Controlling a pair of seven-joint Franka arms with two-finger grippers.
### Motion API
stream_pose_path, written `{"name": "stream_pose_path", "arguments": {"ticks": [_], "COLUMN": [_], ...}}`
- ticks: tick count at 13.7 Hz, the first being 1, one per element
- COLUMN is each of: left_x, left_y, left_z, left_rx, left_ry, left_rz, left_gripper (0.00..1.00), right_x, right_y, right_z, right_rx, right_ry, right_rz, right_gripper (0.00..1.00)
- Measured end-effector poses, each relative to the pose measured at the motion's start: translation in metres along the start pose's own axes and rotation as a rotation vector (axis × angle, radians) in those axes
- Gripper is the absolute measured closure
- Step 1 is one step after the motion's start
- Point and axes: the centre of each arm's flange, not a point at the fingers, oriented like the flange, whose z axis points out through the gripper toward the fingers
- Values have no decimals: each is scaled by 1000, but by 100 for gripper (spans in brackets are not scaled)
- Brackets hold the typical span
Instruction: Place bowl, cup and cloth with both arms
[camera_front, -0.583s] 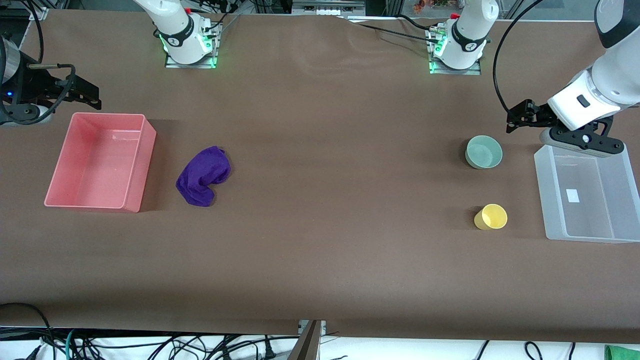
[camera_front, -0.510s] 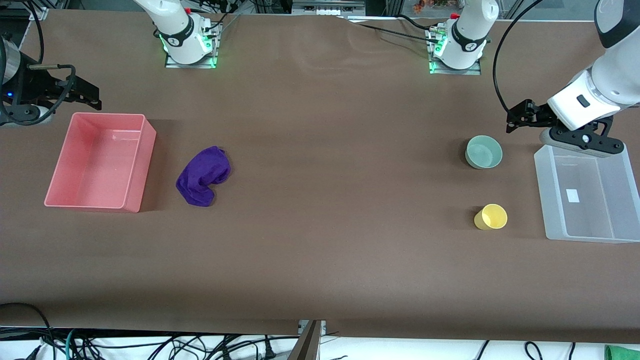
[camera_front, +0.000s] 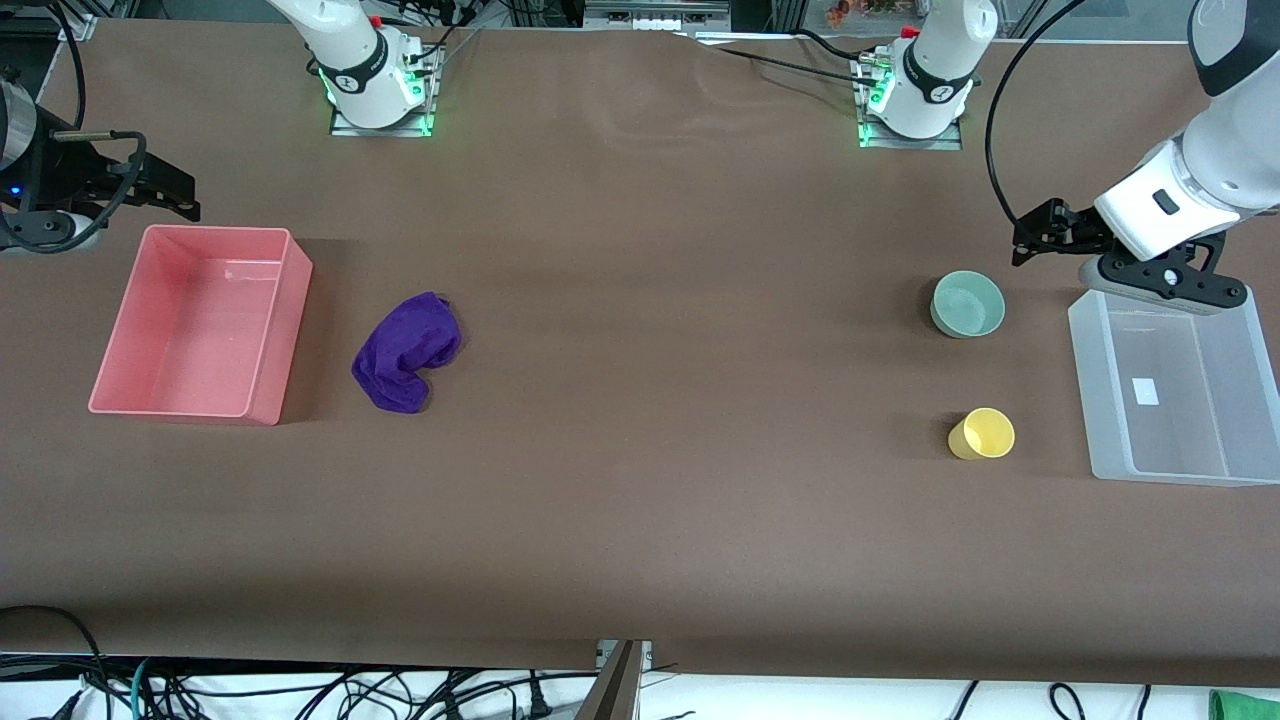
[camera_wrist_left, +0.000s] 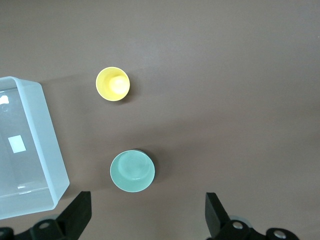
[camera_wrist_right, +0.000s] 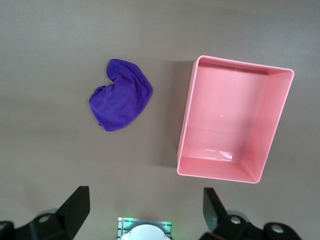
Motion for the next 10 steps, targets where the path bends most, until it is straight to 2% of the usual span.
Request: {"name": "stream_pose_path", "arguments": {"ticks": [2, 7, 10], "left_x": [-1, -13, -18], "left_y": [-1, -2, -12], "left_z": [0, 10, 25], "left_rx": [-1, -17, -16], "left_ry": [-5, -118, -159], "left_rz": [-1, -10, -18], "left_gripper": [0, 0, 0], "right_x": [0, 1, 8], "right_y": [1, 4, 4], "right_z": [0, 0, 15], "right_rx": [0, 1, 4], "right_ry": [0, 4, -24], "right_rz": [2, 4, 3], "right_gripper": [0, 0, 0]}}
